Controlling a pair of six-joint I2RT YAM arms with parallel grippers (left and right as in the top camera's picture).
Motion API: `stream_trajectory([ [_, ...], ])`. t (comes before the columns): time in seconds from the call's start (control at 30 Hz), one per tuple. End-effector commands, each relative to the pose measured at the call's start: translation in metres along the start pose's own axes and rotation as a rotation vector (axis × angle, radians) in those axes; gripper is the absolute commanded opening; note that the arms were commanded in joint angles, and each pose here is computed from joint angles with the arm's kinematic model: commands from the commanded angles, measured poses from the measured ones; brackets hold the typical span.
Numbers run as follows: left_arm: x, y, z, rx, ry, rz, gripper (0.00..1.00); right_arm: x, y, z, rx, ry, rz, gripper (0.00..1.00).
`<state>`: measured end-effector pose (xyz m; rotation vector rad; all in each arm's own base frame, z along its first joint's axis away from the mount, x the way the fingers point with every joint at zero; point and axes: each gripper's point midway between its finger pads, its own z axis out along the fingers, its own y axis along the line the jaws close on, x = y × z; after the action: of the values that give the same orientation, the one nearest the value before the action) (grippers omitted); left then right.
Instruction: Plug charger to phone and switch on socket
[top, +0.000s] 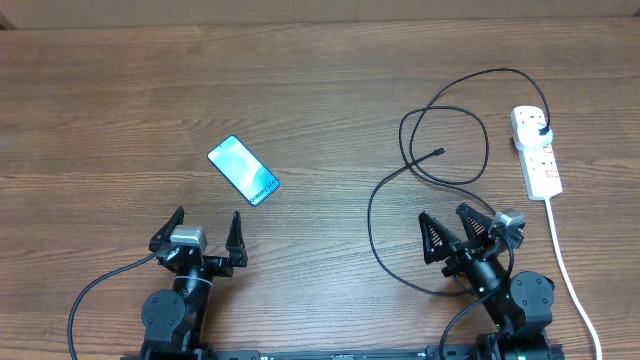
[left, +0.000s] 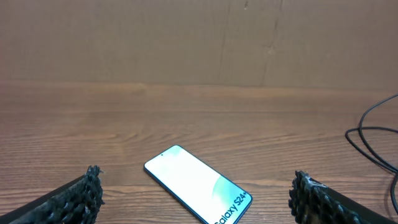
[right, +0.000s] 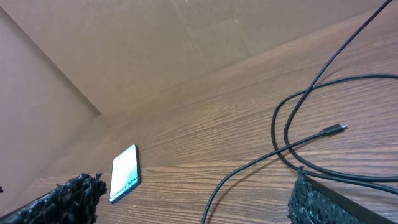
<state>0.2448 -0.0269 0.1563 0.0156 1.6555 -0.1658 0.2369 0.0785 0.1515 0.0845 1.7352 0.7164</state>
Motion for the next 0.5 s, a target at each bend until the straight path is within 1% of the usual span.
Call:
stream_trajectory([
  [0.0,0.000,0.000,0.000,0.004,-0.006,0.014,1.00,0.003,-0.003,0.001,0.009,0.000,-0.002,1.00],
  [0.13,-0.001,-0.005,-0.002,0.031,0.007,0.013,1.00,0.003,-0.003,0.001,0.009,0.000,-0.002,1.00],
  [0.3,0.001,-0.005,-0.008,0.025,0.069,0.010,1.00,0.003,-0.003,0.001,0.009,0.000,-0.002,1.00],
  [0.47,-0.014,-0.007,-0.015,0.024,0.075,0.001,1.00,0.003,-0.003,0.001,0.009,0.000,-0.002,1.00],
])
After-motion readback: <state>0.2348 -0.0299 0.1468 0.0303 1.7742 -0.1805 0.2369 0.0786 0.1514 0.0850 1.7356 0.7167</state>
